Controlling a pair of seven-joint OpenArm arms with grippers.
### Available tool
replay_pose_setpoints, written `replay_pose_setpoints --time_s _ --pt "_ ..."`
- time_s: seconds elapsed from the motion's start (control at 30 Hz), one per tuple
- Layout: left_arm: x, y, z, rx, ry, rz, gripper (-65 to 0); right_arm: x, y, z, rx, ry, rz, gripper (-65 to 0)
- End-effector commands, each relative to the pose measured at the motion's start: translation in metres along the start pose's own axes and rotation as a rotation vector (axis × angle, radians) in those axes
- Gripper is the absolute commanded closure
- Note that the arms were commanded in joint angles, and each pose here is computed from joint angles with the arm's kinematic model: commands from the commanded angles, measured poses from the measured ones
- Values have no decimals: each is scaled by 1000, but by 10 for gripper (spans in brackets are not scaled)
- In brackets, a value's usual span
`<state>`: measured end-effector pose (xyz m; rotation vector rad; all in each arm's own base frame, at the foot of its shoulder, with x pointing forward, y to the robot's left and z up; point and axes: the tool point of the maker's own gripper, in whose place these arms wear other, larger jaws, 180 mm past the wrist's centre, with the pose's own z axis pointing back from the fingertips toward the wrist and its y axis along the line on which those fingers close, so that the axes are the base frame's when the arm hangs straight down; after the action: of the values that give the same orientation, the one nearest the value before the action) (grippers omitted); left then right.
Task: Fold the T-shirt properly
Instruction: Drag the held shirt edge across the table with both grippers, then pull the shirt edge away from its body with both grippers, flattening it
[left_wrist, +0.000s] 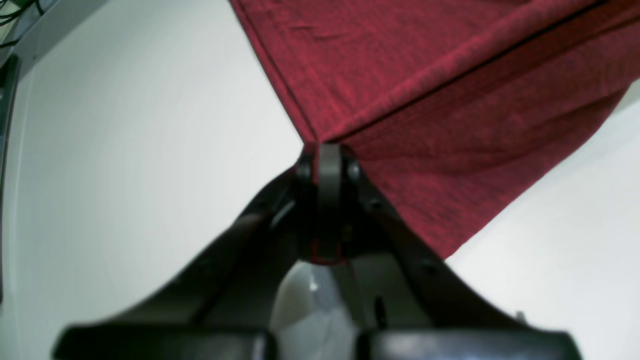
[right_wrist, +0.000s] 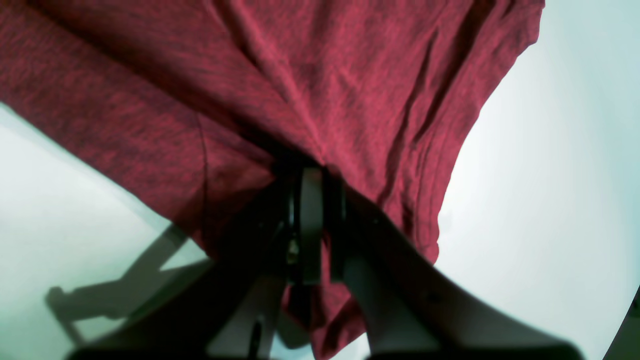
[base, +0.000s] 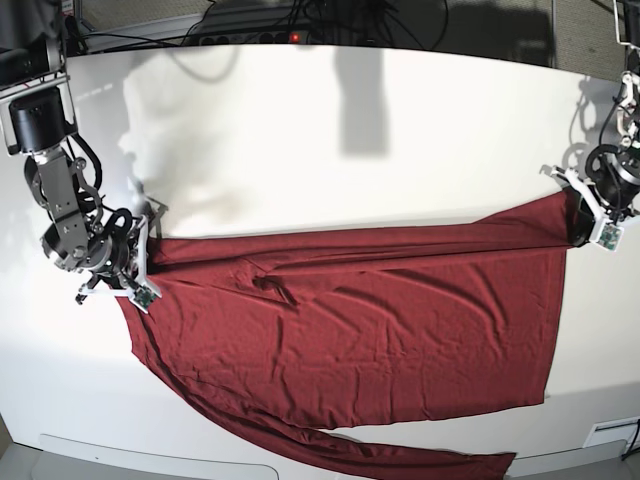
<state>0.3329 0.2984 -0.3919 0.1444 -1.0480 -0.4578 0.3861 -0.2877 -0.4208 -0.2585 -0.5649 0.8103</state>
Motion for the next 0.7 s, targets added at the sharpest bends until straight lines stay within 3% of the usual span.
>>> replay_pose_setpoints --time_s 0.0,0.07,0.13,0.3,0.53,0.67 --pt "19 25 0 63 -51 -17 -55 7 -28 8 -67 -17 -2 -9" --pt "23 31 -1 90 -59 -18 -154 10 -29 9 -69 -27 -3 -131" --pt "28 38 -2 122 -67 -18 -190 10 -34 9 -88 -28 -10 -191" --pt "24 41 -2 135 -47 36 -190 15 -52 13 -150 -28 -50 -191" --pt "21 34 -3 92 -40 329 -189 47 -45 21 -63 -158 -222 -191" --pt "42 1 -1 -98 -102 412 -126 68 -38 31 -12 -210 -270 -190"
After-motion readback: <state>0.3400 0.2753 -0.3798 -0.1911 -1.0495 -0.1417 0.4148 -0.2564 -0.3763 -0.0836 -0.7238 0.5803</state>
